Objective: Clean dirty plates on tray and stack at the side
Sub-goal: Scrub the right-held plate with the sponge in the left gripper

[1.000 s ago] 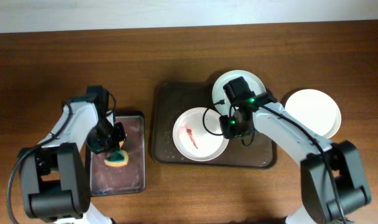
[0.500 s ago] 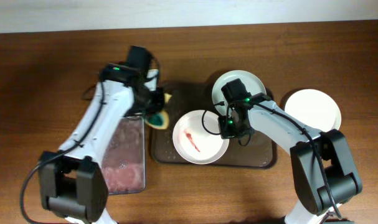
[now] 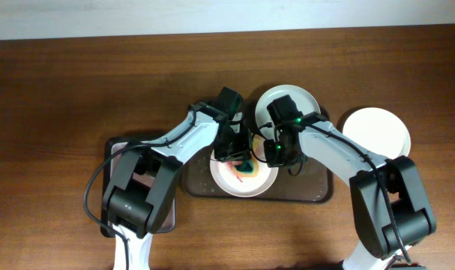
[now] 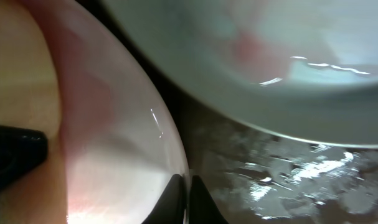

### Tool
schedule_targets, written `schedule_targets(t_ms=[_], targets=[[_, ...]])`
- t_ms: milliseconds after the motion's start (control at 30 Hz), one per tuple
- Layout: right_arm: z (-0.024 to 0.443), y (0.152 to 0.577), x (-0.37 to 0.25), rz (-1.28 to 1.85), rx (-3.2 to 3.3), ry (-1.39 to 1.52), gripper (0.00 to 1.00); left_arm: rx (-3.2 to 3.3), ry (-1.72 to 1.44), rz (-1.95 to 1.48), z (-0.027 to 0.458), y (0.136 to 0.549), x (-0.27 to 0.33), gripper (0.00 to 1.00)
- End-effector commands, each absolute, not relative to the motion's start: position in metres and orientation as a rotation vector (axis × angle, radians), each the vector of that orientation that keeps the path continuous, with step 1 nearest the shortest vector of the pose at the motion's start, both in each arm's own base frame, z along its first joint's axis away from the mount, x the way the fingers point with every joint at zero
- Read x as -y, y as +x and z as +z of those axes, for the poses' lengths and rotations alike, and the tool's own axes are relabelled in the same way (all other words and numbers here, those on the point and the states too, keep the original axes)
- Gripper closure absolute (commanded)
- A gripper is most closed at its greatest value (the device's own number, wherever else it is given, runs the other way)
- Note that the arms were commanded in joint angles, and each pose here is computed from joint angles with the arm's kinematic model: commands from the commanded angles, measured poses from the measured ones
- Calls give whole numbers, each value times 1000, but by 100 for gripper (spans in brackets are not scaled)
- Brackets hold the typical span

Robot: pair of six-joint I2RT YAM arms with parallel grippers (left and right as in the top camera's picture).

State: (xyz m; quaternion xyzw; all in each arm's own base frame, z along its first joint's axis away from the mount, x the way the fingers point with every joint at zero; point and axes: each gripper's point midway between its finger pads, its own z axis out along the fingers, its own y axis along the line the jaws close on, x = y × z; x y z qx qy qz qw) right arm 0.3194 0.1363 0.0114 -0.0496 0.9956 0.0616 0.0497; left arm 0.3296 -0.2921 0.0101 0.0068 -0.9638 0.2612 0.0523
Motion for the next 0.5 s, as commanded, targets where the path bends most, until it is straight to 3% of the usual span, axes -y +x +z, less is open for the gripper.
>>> schedule_targets(t_ms=[0, 167, 333, 467], targets=[[7, 318, -133, 159, -3046, -141, 96, 2828, 59, 739, -31, 307, 303, 100], [7, 316, -133, 165, -3054, -142, 96, 2965, 159, 189, -56, 312, 224, 100], [7, 316, -133, 165, -3055, -124, 96, 3006, 196, -307, -33, 328, 153, 100], [7, 316, -133, 166, -3056, -107, 96, 3047, 121, -339, -11, 347, 155, 100]])
